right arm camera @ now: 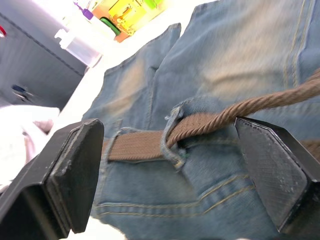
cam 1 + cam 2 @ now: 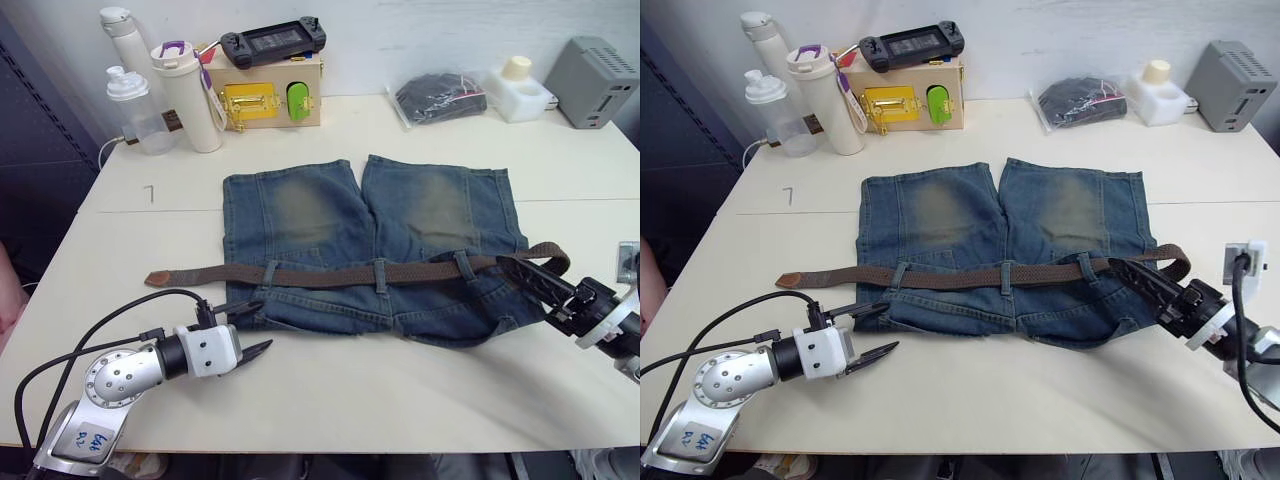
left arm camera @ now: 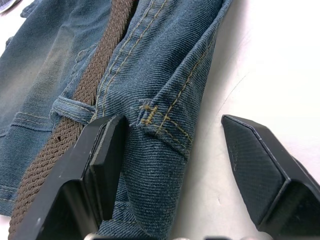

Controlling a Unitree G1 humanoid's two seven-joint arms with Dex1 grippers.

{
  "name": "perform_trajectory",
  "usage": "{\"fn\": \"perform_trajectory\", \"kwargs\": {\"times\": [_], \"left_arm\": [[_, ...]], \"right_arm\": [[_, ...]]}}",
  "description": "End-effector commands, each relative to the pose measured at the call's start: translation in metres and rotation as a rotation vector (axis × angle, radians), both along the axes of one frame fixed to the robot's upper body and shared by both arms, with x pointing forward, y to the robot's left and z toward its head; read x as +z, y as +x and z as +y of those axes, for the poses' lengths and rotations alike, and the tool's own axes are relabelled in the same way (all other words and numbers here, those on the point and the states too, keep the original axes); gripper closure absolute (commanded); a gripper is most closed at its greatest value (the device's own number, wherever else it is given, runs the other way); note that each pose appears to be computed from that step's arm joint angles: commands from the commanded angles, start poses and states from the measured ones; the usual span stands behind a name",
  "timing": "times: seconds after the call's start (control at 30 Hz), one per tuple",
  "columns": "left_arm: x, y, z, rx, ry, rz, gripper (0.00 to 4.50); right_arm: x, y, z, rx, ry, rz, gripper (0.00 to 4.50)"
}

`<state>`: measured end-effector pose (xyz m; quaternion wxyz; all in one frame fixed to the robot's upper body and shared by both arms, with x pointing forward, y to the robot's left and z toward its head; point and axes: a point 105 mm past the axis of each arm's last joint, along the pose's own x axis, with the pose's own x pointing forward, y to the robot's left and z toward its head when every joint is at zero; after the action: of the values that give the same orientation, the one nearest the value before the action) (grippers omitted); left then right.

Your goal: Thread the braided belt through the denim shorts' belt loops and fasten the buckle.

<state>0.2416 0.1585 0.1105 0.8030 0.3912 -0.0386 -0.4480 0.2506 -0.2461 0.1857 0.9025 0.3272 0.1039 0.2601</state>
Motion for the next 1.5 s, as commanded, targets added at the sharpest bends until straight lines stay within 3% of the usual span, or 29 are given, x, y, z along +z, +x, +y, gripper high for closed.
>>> {"fn": "perform_trajectory", "kwargs": {"times": [0.03,0.17,0.27,0.5,0.53,0.7,0.8,0.93,1.07,1.23,1.37,1.4,1.5], "left_arm": [[0.001,-0.002,0.001,-0.002,0.016,-0.012,1.09],[0.001,-0.003,0.0,-0.004,0.018,-0.013,1.09],[0.001,-0.003,0.001,-0.004,0.021,-0.014,1.09],[0.002,-0.003,0.0,-0.006,0.024,-0.017,1.09],[0.002,-0.003,0.0,-0.007,0.024,-0.017,1.09],[0.002,-0.001,-0.001,-0.001,0.013,-0.02,1.09],[0.006,0.002,-0.001,0.028,-0.03,-0.03,1.09],[0.01,0.005,0.004,0.063,-0.069,-0.021,1.09],[0.016,0.006,0.01,0.085,-0.09,-0.025,1.09],[0.019,0.005,0.012,0.094,-0.108,-0.022,1.09],[0.02,0.003,0.016,0.114,-0.127,-0.014,1.09],[0.019,0.003,0.018,0.125,-0.13,-0.01,1.09],[0.019,0.003,0.025,0.151,-0.139,-0.004,1.09]], "right_arm": [[0.005,0.008,0.0,-0.04,0.073,0.023,0.02],[0.007,0.014,-0.004,-0.091,0.133,0.024,0.02],[-0.002,0.017,-0.005,-0.123,0.124,0.075,0.79],[-0.002,0.023,-0.007,-0.161,0.165,0.081,4.22],[0.002,0.024,-0.007,-0.164,0.17,0.059,4.47],[0.036,0.027,-0.005,-0.188,0.217,-0.176,4.47],[0.015,0.025,0.013,-0.133,0.145,-0.122,4.47],[-0.013,0.029,0.012,-0.182,0.11,-0.008,4.47],[-0.012,0.028,0.009,-0.195,0.064,0.007,4.47],[0.005,0.018,0.0,-0.149,0.038,-0.017,2.41],[0.018,0.004,-0.007,-0.049,-0.048,-0.035,0.33],[0.025,-0.005,-0.005,0.024,-0.097,-0.05,0.07],[0.028,-0.025,0.006,0.22,-0.301,-0.073,0.07]]}}
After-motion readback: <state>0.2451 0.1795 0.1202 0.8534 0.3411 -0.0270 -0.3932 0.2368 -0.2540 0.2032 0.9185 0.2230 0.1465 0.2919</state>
